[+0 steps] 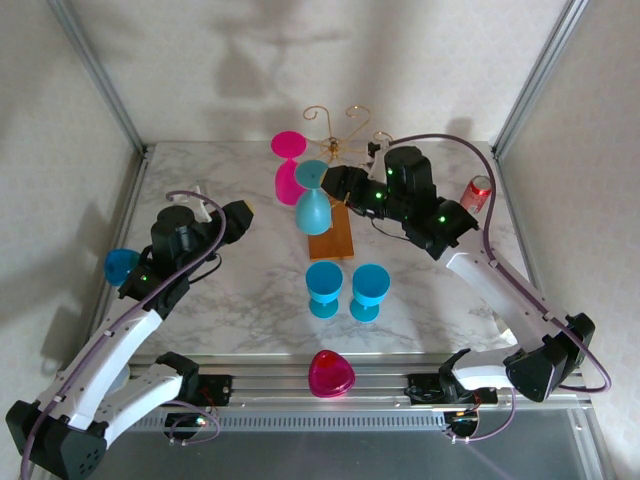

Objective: Take the wine glass off the wine glass rack

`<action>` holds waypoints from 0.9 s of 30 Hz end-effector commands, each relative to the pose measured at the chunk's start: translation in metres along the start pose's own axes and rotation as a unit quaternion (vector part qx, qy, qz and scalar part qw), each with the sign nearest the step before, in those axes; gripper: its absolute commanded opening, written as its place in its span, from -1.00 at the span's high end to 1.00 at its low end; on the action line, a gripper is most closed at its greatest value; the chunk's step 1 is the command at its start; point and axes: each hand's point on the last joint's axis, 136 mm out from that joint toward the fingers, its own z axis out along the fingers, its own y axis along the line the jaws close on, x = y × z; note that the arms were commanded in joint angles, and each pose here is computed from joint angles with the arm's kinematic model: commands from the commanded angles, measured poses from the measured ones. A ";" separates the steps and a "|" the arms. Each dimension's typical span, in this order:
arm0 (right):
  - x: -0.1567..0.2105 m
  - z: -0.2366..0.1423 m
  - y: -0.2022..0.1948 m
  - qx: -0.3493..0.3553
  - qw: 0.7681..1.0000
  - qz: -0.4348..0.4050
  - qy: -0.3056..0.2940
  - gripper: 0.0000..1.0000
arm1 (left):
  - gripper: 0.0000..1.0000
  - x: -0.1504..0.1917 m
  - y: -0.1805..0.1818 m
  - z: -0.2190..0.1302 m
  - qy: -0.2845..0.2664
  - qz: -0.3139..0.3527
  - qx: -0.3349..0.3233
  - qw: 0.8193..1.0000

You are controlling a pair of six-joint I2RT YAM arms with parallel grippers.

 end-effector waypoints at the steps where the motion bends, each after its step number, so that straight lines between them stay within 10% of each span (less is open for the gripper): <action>1: -0.014 0.002 0.013 -0.020 0.999 0.002 -0.031 -0.01 | 0.07 -0.005 -0.002 -0.005 -0.009 0.007 0.008 1.000; 27: -0.012 0.018 0.004 -0.017 0.999 0.028 -0.026 0.50 | 0.08 -0.006 0.005 -0.006 -0.009 0.009 -0.001 1.000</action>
